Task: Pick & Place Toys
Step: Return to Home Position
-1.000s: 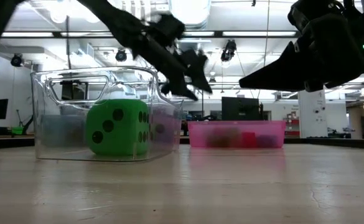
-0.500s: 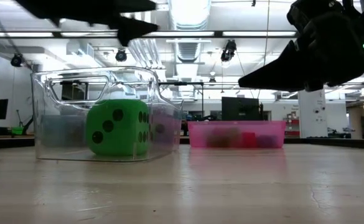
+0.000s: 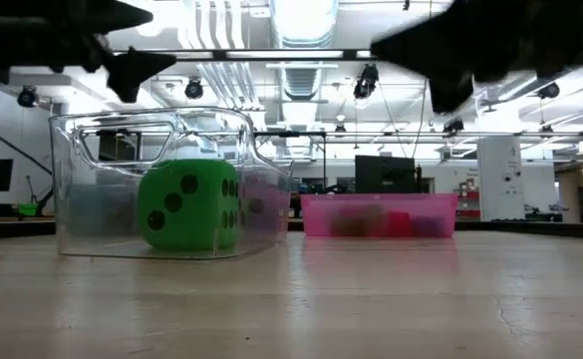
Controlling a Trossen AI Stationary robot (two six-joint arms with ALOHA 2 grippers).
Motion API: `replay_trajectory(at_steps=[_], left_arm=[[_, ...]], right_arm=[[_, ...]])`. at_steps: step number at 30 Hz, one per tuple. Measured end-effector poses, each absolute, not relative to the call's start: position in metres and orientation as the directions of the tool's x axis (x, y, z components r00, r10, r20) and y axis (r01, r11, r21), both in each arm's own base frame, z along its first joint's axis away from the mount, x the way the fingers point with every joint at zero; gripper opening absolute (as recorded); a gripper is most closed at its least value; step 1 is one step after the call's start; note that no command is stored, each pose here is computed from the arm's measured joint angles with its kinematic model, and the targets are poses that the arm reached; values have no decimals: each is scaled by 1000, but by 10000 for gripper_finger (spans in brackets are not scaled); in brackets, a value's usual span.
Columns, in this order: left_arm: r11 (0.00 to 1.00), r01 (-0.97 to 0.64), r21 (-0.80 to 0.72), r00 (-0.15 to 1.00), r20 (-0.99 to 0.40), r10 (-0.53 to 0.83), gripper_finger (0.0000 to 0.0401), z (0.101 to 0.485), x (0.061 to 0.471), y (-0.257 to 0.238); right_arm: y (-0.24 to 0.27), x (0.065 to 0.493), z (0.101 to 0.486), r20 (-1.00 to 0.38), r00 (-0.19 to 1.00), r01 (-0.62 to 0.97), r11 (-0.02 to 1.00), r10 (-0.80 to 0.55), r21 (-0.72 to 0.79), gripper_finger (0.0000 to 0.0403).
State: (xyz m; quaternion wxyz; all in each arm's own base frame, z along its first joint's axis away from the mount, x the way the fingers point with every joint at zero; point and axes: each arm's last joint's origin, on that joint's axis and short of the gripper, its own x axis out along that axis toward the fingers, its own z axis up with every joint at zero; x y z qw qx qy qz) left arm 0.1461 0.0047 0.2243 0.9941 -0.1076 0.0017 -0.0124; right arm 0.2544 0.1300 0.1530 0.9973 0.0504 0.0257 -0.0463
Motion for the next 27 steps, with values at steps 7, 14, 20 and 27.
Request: replay_trajectory(at_steps=[7,14,20,27], left_arm=[[969,44,-243,998,43,-35,335,203,126,4],[964,176,-201,984,51,-169,335,202,116,-1],[943,318,-100,947,81,-311,335,205,109,-5],[947,314,-72,948,72,-309,335,204,105,-5]], right_arm=[[133,237,201,84,996,-12,999,8,39,18],[132,204,248,170,983,-85,993,70,84,18],[134,169,269,148,971,-187,982,186,-5,18],[117,143,255,181,918,-352,935,352,-32,18]])
